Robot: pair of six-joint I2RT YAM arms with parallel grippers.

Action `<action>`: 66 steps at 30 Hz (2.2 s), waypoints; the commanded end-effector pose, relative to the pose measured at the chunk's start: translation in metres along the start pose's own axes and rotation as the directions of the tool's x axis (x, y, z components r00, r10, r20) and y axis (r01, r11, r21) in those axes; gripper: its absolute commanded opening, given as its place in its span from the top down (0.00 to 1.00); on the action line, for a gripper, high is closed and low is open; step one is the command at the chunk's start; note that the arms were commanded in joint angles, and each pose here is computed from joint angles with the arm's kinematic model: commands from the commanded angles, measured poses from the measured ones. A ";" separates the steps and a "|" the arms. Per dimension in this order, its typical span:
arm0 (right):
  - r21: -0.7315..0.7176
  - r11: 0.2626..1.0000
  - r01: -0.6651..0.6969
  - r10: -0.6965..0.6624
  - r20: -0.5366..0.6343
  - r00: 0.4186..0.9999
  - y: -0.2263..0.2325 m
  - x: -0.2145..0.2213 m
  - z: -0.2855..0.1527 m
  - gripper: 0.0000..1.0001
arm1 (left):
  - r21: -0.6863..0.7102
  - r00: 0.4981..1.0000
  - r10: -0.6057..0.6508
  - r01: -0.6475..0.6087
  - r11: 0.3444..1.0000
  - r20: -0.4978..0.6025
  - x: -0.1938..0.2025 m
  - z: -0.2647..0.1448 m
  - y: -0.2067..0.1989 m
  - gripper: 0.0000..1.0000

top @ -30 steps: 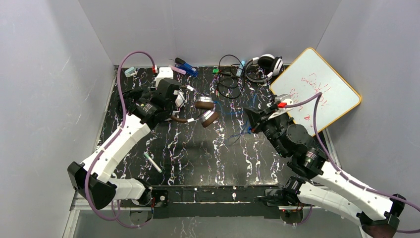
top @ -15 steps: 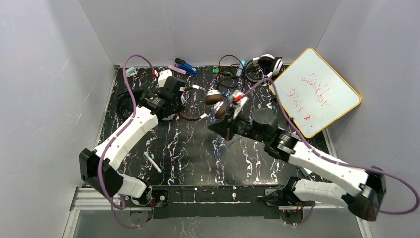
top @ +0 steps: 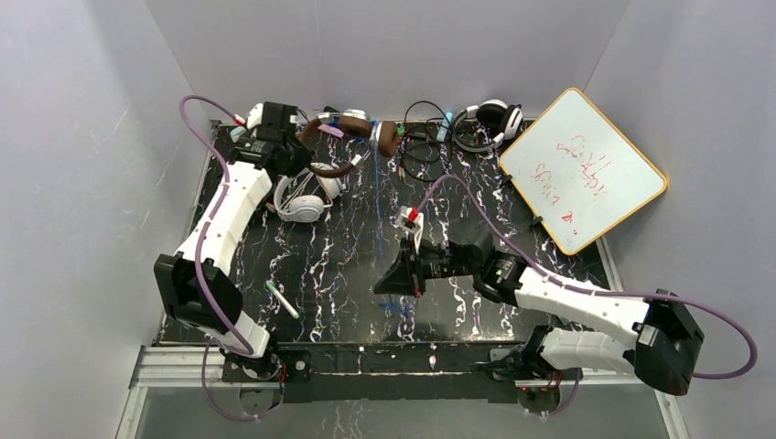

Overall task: Wrap the headphones
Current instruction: Wrap the headphones cable around the headphones.

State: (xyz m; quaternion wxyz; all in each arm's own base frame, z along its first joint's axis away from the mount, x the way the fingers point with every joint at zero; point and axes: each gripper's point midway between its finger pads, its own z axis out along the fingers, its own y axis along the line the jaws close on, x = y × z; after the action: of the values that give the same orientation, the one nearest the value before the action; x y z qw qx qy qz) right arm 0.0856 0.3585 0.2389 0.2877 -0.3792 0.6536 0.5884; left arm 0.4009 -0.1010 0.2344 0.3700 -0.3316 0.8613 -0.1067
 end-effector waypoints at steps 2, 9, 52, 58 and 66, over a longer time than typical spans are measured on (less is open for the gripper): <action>0.044 0.995 -0.091 0.093 -0.047 0.995 -0.011 0.040 -0.011 0.94 | 0.154 0.987 -0.143 0.131 0.979 0.074 -0.059 -0.020 -0.036 1.00; 0.175 0.982 -0.075 0.061 0.089 0.994 -0.027 0.027 -0.027 0.92 | 0.267 0.990 -0.141 0.132 0.955 0.015 -0.060 -0.037 -0.056 1.00; 0.302 0.951 0.057 -0.130 0.226 0.965 -0.019 -0.064 -0.083 0.99 | 0.023 0.898 0.413 -0.421 0.907 0.156 -0.022 -0.036 0.035 1.00; 0.632 0.775 0.015 -0.282 0.324 0.903 -0.017 -0.170 -0.140 0.99 | -0.002 0.830 0.546 -0.549 0.836 0.117 0.008 -0.019 0.037 1.00; 0.903 0.389 -0.184 -0.449 0.361 0.817 -0.032 -0.207 -0.245 0.99 | -0.078 0.768 0.623 -0.619 0.781 0.147 0.020 -0.020 0.058 1.00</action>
State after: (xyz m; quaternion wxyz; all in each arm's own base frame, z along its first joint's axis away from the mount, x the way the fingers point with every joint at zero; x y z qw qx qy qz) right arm 0.2213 0.2063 0.4414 0.6468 -0.1043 0.6811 0.3271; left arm 0.3479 -0.0868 0.1903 0.4007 -0.0304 0.9151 0.0322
